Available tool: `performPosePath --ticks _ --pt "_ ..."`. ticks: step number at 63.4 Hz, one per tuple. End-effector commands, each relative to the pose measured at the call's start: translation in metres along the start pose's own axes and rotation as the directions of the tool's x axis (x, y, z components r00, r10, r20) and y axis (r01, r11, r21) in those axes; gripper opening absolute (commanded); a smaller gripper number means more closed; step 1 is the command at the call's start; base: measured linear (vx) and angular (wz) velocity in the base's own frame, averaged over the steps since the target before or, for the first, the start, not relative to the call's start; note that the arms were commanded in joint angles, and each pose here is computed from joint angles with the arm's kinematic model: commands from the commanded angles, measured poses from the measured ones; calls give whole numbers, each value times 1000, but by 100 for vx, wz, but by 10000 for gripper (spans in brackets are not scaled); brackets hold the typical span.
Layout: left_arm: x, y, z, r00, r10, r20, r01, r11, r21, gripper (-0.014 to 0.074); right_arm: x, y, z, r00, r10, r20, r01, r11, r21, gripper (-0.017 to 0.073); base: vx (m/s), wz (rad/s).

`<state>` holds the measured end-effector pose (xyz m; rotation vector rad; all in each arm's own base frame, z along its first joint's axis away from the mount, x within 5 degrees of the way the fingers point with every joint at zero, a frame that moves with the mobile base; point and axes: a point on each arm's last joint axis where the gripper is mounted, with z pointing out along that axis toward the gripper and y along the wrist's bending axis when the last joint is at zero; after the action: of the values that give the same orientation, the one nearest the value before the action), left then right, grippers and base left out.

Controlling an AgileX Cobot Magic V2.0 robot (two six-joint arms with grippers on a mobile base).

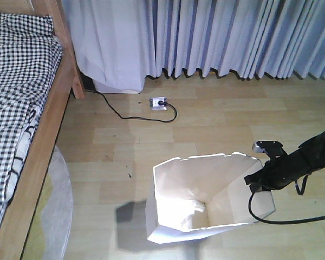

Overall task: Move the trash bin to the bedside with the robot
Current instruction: 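Keep holding the bin while the base approaches the curtains beside the bed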

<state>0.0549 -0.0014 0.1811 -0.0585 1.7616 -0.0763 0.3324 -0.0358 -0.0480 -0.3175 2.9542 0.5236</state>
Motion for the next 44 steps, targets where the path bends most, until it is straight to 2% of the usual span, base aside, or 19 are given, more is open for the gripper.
performPosePath --ticks 1,44 --pt "-1 0 1 998 -9 64 9 1000 10 -6 -18 16 -27 998 9 65 -1 992 -127 -5 24 2" --pt "-1 0 1 998 -9 64 9 1000 10 -6 -18 16 -27 998 9 65 -1 992 -127 -5 21 3"
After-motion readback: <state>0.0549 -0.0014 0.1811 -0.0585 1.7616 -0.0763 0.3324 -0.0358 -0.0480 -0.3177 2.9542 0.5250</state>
